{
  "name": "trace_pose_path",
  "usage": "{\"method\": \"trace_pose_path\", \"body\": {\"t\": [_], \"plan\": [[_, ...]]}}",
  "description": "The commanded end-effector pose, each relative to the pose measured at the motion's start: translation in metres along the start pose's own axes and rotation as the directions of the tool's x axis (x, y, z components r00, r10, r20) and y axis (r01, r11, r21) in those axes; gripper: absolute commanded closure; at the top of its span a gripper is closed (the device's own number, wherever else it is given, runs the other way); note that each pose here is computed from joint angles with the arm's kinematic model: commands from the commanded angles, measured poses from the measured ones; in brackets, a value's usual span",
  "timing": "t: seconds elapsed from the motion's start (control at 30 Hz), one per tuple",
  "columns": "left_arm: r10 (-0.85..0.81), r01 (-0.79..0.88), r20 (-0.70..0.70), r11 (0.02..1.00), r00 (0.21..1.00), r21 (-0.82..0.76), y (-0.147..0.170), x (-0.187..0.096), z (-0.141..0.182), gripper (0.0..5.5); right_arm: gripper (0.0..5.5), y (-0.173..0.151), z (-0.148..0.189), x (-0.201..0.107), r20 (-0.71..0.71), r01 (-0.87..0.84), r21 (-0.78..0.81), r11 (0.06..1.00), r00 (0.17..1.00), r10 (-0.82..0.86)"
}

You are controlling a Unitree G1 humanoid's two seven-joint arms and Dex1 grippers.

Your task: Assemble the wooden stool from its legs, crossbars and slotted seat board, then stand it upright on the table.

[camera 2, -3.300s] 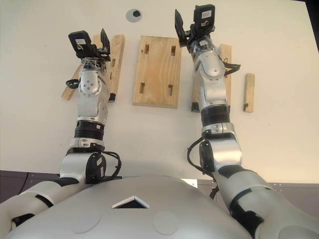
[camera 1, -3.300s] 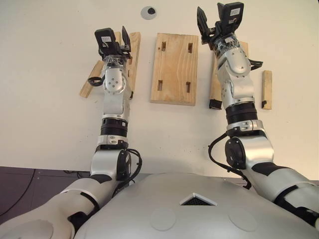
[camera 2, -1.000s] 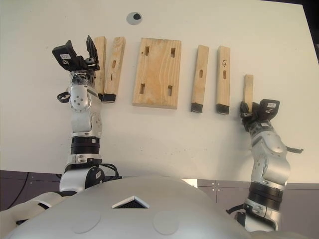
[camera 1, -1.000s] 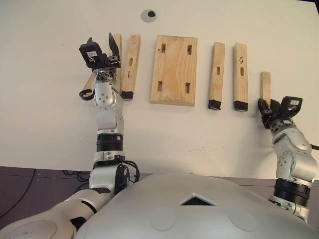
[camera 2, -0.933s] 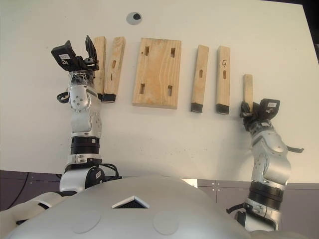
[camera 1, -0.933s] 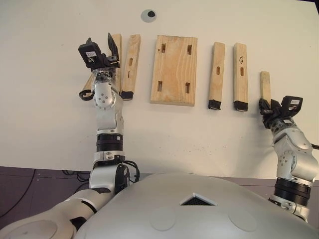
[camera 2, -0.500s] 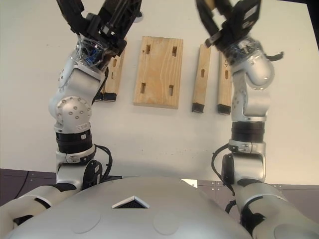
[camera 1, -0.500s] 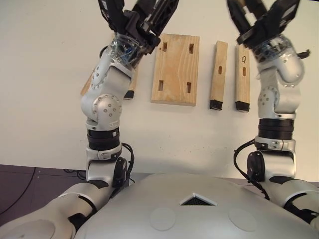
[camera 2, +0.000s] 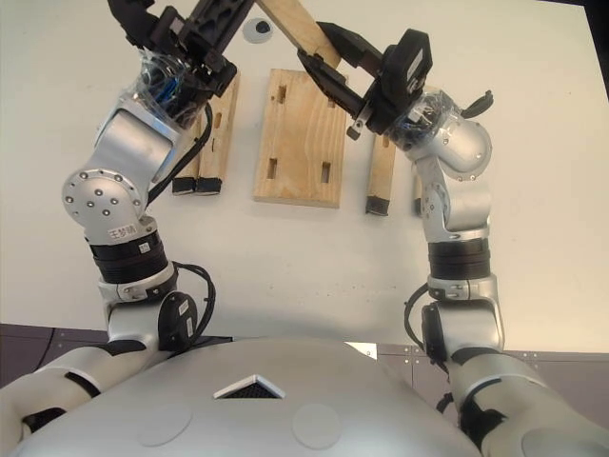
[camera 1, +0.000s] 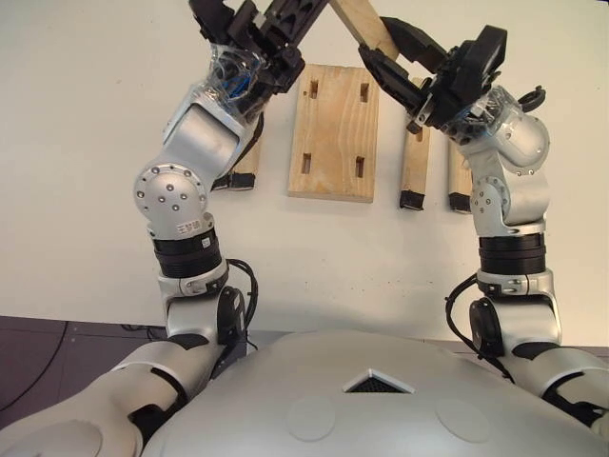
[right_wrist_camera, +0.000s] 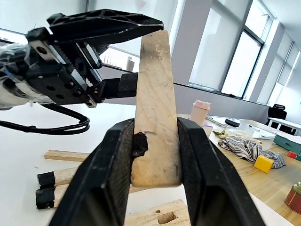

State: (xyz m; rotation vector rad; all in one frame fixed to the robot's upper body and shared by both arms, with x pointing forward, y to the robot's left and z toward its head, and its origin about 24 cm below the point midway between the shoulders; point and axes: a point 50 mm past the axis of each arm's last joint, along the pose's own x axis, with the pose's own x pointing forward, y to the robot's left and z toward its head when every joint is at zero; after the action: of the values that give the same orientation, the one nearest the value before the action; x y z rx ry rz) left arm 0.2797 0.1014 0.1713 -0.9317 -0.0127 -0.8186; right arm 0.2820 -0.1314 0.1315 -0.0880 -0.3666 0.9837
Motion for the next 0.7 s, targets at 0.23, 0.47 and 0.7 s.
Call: {"method": "trace_pose_path", "body": {"t": [0.23,0.47,0.7], "plan": [[-0.045,0.046,-0.028,0.999,0.999,0.030,-0.005,0.002,0.002,4.44,4.21,0.004,0.001,0.002,0.023,-0.009,-0.004,1.000,1.000,0.009],[-0.001,0.005,-0.039,0.997,0.999,0.083,0.000,0.003,0.006,5.01,4.21,0.009,-0.008,0.003,-0.030,-0.042,-0.057,0.998,0.999,0.040],[0.292,-0.310,0.105,0.882,0.951,0.354,0.046,-0.025,0.025,5.14,2.81,-0.006,-0.048,-0.021,-0.278,0.086,-0.153,0.984,0.952,-0.126]]}}
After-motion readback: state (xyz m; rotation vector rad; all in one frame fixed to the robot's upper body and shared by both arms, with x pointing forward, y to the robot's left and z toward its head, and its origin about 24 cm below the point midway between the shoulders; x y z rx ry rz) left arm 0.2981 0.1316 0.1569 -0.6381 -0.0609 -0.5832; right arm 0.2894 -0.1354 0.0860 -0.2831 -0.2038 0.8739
